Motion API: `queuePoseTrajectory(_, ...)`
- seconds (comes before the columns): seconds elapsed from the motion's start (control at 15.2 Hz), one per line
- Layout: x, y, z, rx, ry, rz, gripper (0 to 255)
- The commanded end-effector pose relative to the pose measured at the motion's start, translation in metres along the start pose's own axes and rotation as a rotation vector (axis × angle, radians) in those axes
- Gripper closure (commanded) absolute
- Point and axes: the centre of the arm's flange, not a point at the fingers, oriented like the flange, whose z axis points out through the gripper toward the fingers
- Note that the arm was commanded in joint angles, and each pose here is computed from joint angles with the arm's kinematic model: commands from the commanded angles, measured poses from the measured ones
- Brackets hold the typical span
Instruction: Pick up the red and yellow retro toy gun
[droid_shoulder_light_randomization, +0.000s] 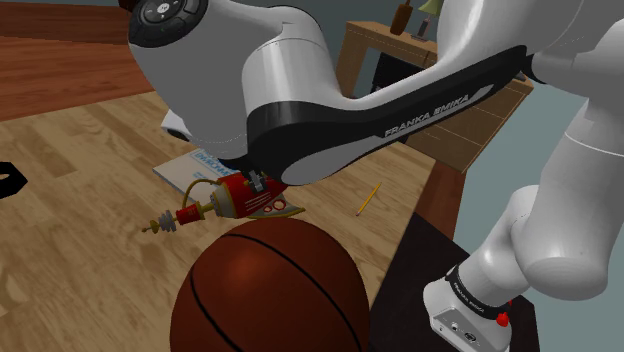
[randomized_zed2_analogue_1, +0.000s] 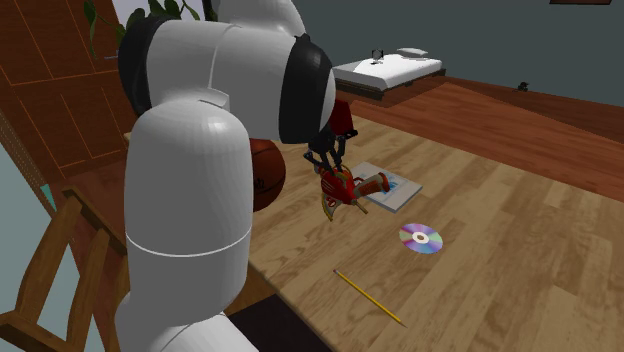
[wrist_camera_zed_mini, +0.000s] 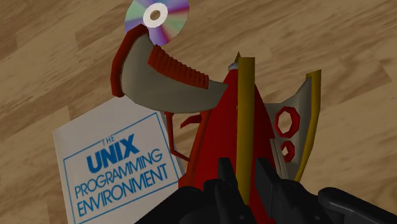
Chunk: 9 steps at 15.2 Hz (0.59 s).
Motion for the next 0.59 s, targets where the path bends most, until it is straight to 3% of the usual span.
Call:
queuePoseTrajectory(0.0, 0.0001, -0.0003, 0.0002, 0.0, 0.0, 0.0, 255)
queuePoseTrajectory(0.53, -0.0042, 0.0035, -0.0084, 0.0, 0.0, 0.0, 255)
